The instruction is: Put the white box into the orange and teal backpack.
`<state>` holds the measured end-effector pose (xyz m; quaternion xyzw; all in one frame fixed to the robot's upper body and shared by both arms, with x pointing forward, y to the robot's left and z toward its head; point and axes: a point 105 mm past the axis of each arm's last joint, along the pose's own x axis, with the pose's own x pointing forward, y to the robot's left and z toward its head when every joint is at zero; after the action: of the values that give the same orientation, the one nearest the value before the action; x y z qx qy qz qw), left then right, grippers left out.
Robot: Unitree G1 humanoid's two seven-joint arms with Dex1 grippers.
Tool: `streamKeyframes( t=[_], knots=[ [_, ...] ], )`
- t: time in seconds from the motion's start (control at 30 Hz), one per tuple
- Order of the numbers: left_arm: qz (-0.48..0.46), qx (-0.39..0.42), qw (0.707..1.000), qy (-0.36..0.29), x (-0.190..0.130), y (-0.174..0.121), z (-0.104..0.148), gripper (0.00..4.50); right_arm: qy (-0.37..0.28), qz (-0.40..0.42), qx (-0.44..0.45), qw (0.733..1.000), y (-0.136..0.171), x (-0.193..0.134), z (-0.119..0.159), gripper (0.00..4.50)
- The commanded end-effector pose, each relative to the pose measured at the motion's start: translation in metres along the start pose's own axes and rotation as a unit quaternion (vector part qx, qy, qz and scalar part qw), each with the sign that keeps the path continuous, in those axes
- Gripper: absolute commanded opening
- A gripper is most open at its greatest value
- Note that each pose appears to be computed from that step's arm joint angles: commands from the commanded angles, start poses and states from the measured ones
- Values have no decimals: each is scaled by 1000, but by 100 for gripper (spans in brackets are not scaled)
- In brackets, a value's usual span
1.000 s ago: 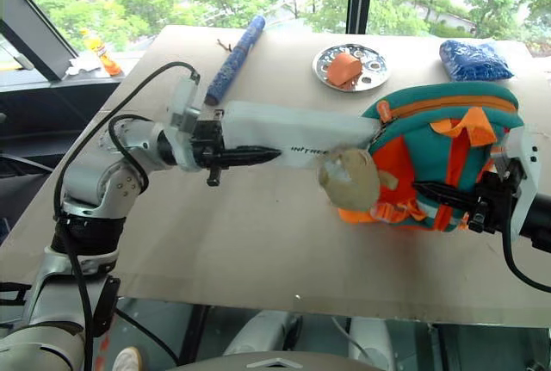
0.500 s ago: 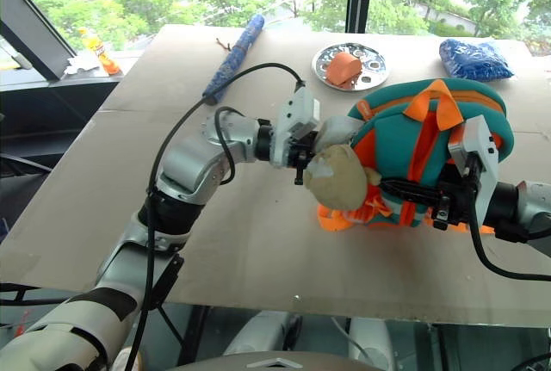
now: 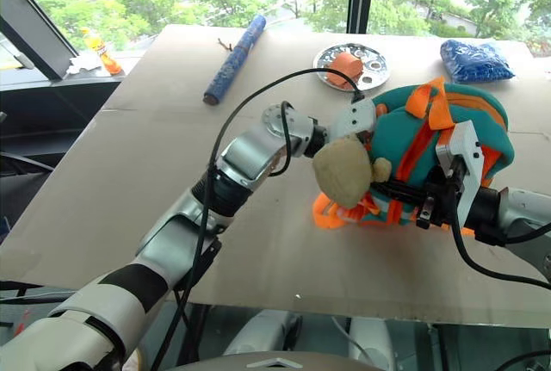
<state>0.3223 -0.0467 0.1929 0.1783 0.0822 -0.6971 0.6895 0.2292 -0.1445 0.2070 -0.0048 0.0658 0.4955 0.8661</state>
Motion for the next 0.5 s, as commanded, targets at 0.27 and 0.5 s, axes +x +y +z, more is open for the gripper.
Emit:
streamKeyframes(
  t=[0.27,0.5],
  knots=[
    [11,-99,985,-143,-105,4,32,443,-15,-65,-21,998,-24,-11,5,0],
    [43,-112,967,-225,-142,11,47,443,-25,-85,-36,995,-42,3,11,0]
  ],
)
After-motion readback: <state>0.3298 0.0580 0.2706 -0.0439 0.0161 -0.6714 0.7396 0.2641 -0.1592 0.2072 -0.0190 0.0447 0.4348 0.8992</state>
